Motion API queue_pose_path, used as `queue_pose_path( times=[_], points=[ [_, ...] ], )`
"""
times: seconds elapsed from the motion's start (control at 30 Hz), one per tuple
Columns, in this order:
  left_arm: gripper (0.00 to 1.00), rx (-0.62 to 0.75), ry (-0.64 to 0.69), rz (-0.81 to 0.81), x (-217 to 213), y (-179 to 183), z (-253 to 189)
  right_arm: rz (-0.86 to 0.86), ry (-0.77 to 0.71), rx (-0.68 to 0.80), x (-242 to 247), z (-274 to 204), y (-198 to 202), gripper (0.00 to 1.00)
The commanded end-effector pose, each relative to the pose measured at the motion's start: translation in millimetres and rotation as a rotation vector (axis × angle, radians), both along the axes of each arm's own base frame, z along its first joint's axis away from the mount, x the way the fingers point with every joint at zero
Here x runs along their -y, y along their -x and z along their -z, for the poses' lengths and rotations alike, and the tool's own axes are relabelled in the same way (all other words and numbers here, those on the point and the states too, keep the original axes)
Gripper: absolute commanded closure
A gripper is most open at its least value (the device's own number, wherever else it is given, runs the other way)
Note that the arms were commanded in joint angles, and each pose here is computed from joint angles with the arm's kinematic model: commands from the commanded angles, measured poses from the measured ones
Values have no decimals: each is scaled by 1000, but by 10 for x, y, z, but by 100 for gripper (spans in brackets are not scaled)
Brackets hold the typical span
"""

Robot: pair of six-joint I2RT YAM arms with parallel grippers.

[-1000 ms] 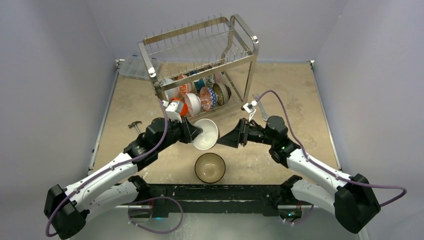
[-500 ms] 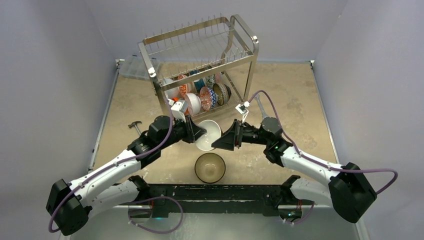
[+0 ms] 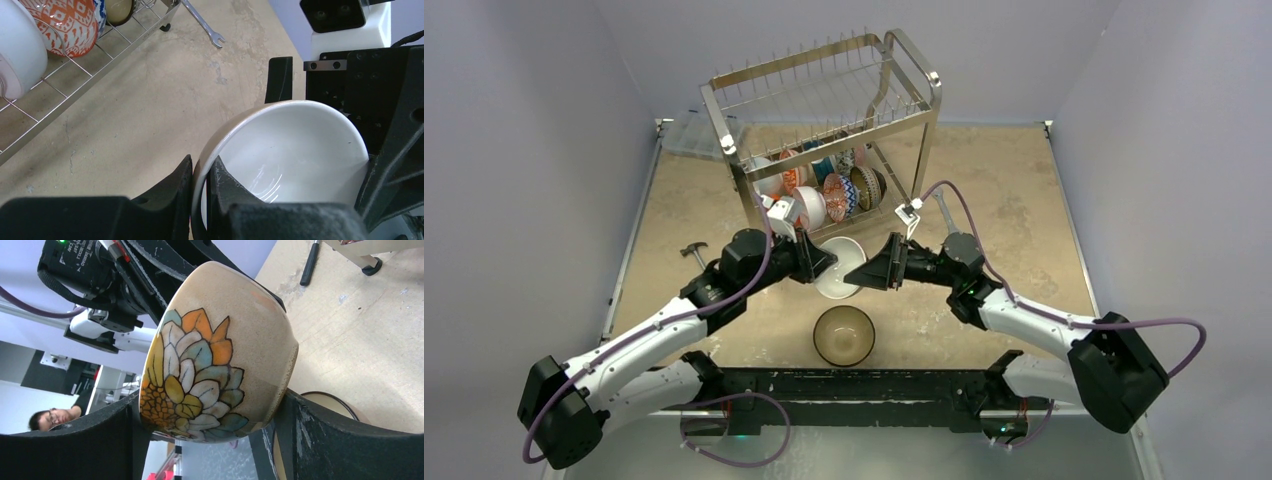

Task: Load the bowls into the dish rack
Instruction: Pick up the bowl from the center of the board.

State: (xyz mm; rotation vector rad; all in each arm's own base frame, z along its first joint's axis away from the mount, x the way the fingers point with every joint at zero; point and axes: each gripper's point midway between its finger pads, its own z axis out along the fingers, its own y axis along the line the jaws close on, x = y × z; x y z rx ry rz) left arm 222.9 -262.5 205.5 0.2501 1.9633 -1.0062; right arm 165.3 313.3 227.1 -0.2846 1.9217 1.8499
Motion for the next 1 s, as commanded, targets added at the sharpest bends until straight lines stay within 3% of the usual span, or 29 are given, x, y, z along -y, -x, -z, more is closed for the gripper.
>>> queue_pose_path(
  times=[0.0, 0.1, 0.2, 0.33, 0.43, 0.47, 0.73, 0.83, 0.97],
  points=[
    [100, 72, 68, 60, 146, -3, -310, 3, -177, 116, -43, -548, -14, 17],
    [100, 72, 63, 62, 149, -5, -302, 9, -184, 105, -68, -554, -57, 18],
    [100, 78, 65, 65, 147, 2, -324, 17, -180, 95, -95, -544, -106, 28],
    [100, 80, 47, 48, 110, -13, -320, 18, -163, 90, -120, -497, -136, 57],
    [100, 77, 40, 37, 89, -19, -313, 24, -146, 91, -125, -475, -151, 90],
    [94, 75, 39, 33, 81, -21, -309, 29, -139, 94, -121, -467, -156, 100],
    [26, 80, 74, -17, -14, -16, -435, 99, -16, 76, -48, -286, -233, 100],
    [14, 85, 110, -25, -31, 11, -548, 130, -5, 71, 37, -261, -265, 100],
    [7, 83, 144, -8, -41, 79, -666, 147, -11, 62, 185, -265, -308, 100]
  ],
)
